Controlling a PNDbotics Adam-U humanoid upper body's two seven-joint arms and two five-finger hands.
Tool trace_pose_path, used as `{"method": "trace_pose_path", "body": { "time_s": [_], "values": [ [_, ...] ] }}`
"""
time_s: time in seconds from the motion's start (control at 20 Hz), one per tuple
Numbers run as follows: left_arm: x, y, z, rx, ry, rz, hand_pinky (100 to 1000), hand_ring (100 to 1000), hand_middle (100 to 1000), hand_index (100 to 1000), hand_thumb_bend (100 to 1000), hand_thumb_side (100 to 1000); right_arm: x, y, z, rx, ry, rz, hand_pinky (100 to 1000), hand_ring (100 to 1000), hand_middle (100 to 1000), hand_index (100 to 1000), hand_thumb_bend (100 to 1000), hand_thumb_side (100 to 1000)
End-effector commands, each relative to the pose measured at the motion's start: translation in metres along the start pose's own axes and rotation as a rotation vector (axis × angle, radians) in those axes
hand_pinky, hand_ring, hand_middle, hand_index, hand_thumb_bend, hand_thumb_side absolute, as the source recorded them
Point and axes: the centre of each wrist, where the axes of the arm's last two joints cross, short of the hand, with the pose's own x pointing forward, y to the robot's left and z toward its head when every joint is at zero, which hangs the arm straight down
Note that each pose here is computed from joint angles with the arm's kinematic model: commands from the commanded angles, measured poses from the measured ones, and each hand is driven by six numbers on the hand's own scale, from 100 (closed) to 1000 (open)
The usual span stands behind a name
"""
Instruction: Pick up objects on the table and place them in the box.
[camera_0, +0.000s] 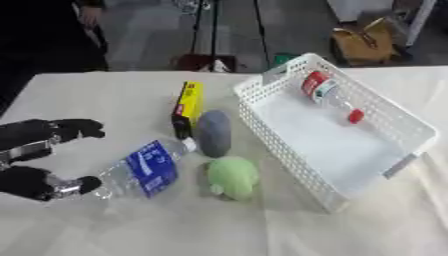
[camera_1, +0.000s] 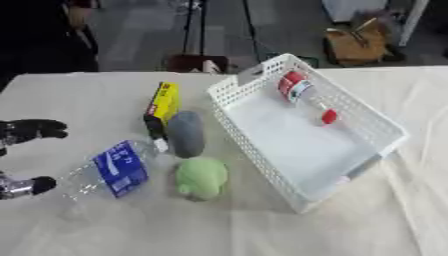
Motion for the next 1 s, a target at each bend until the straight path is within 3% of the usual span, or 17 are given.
{"method": "trace_pose_path", "body": {
  "time_s": [0.05, 0.4, 0.6, 0.75, 1.0],
  "values": [
    [-0.010, 0.009, 0.003, -0.010, 0.070, -0.070, 942, 1000, 1000, 1000, 571, 845, 0.004, -0.001, -0.007, 0.004, -0.030, -0.010, 688, 622, 552, 770, 100, 889],
    [-0.025, -0.003, -0.012, -0.028, 0.128, -0.054, 946, 1000, 1000, 1000, 595, 876, 0.004, -0.001, -0.007, 0.000, -0.028, -0.012, 686, 617, 548, 767, 100, 882],
    [-0.026, -0.015, -0.032, -0.019, 0.106, 0.046, 939, 1000, 1000, 1000, 573, 927, 0.003, -0.003, -0.004, 0.007, -0.020, -0.005, 686, 617, 547, 767, 100, 878],
    [-0.008, -0.027, -0.055, 0.040, 0.054, 0.133, 938, 1000, 1000, 1000, 553, 934, 0.002, -0.004, -0.002, 0.013, -0.014, 0.002, 685, 616, 547, 766, 100, 877],
    [0.016, -0.030, -0.065, 0.099, 0.002, 0.193, 954, 1000, 1000, 1000, 539, 955, 0.002, -0.006, 0.000, 0.014, -0.005, 0.012, 684, 615, 546, 766, 100, 870]
  ]
}}
